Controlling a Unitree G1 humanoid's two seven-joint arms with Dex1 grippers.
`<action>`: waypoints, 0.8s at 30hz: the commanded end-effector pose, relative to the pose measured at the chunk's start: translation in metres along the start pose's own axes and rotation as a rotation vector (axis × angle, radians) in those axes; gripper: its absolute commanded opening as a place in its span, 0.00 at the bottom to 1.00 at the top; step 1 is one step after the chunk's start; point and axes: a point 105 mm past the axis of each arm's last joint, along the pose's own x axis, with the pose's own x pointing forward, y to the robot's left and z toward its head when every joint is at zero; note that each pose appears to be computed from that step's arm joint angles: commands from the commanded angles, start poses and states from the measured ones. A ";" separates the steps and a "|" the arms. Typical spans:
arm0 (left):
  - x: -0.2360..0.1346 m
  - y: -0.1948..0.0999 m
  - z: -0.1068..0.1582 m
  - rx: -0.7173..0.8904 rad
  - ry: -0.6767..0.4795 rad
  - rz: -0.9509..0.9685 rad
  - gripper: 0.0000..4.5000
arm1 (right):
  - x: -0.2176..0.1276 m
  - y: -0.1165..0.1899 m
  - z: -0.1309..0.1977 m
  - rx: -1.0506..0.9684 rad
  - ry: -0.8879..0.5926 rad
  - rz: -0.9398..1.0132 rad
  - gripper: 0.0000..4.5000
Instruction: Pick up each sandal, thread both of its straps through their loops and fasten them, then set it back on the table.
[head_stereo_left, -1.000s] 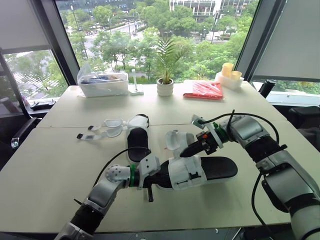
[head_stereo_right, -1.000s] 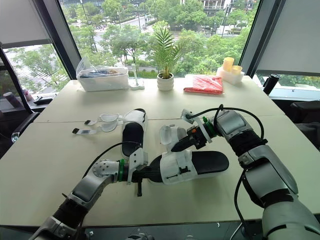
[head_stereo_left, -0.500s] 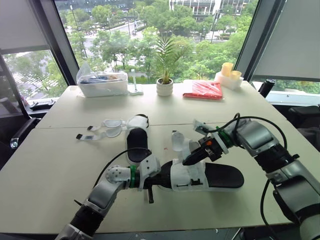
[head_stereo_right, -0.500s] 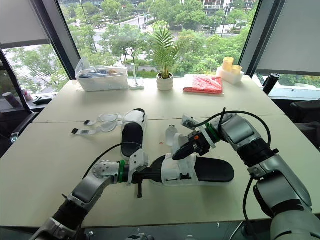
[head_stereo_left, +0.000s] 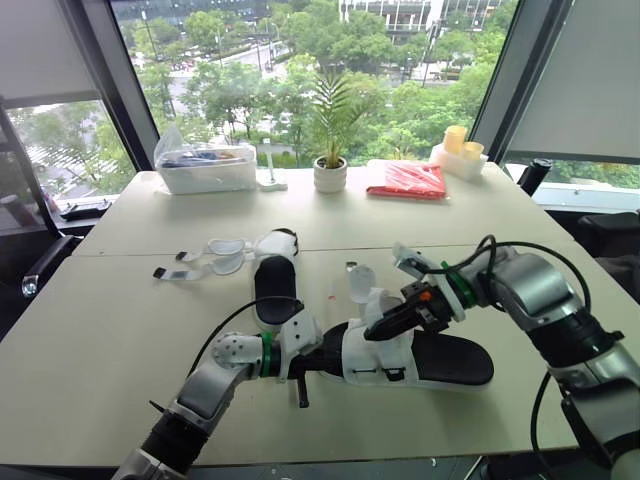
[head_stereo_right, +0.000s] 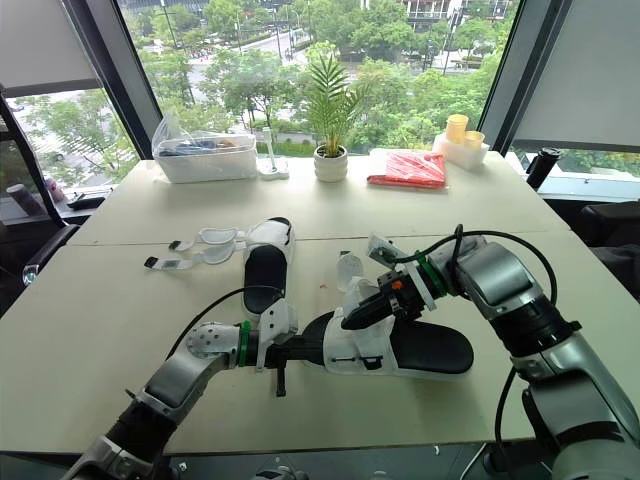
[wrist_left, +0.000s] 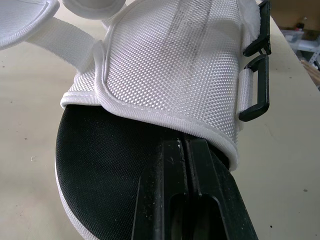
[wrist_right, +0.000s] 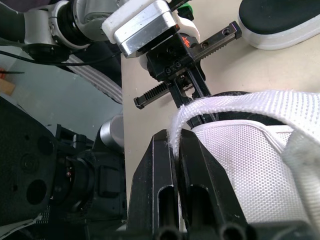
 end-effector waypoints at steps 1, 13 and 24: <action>0.003 -0.009 -0.019 -0.052 0.067 -0.029 0.00 | 0.004 -0.005 -0.021 -0.018 0.055 -0.064 0.01; 0.004 -0.012 -0.019 -0.057 0.064 -0.035 0.00 | -0.028 0.012 -0.011 -0.025 -0.004 -0.152 0.86; 0.005 -0.011 -0.020 -0.063 0.059 -0.032 0.00 | -0.056 0.057 -0.038 0.191 -0.057 -0.237 0.99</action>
